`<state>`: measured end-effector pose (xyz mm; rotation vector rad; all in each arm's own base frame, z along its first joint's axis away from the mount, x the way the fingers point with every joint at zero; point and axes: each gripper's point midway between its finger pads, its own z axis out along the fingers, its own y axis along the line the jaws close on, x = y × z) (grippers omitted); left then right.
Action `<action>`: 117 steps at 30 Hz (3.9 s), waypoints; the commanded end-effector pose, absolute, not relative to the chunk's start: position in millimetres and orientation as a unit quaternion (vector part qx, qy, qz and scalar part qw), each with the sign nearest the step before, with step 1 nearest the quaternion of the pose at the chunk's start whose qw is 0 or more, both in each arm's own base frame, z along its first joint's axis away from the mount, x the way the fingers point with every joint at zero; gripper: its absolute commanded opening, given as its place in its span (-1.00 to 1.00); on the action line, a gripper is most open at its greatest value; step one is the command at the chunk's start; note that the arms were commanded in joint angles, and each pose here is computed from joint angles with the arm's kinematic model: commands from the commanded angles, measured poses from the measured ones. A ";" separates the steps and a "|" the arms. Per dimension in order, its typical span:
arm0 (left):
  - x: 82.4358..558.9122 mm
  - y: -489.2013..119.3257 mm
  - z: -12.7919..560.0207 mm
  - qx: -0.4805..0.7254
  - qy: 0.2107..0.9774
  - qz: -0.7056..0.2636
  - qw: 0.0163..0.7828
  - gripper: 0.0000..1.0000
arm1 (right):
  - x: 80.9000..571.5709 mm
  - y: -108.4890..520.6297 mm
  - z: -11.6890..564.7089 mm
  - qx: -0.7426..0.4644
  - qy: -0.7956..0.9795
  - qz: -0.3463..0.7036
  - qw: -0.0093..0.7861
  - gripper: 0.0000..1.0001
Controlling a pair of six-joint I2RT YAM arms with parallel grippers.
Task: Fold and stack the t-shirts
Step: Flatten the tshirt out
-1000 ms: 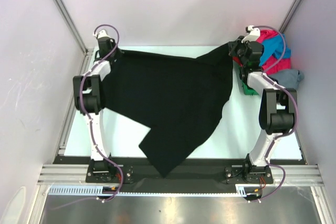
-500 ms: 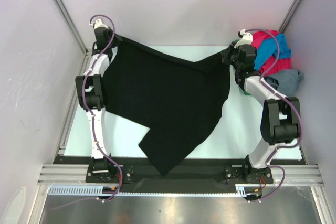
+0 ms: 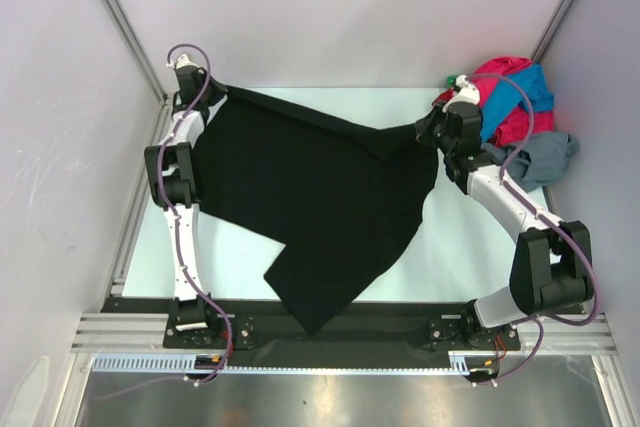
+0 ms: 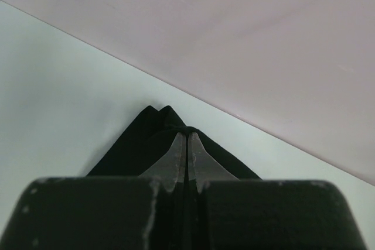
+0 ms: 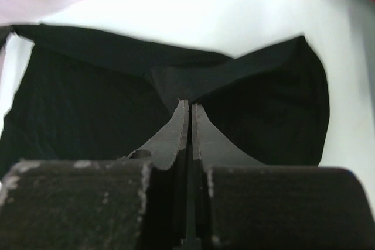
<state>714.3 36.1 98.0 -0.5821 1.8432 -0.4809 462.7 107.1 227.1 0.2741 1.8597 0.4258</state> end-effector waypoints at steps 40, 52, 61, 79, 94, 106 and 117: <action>692.7 86.8 72.2 -0.290 0.790 -0.220 0.494 -0.82 | 376.7 150.4 192.2 0.157 0.827 0.236 0.486 -1.00; 668.4 95.6 76.5 -0.291 0.810 -0.180 0.476 -0.53 | 359.6 153.3 193.1 0.154 0.830 0.247 0.477 -1.00; 663.9 101.3 96.2 -0.260 0.820 -0.163 0.484 -0.11 | 352.5 150.6 185.3 0.150 0.835 0.234 0.476 -1.00; 658.6 81.2 51.2 -0.342 0.810 -0.227 0.418 -0.26 | 352.7 151.6 186.2 0.146 0.831 0.240 0.481 -1.00; 666.8 75.2 25.7 -0.390 0.793 -0.257 0.392 -0.38 | 351.4 151.5 185.4 0.143 0.830 0.239 0.483 -1.00; 673.9 72.2 38.8 -0.373 0.794 -0.249 0.410 -0.99 | 350.9 152.0 182.9 0.140 0.833 0.238 0.480 -1.00; 680.1 64.5 95.0 -0.328 0.793 -0.234 0.457 -0.99 | 350.3 145.0 196.3 0.136 0.829 0.225 0.494 -1.00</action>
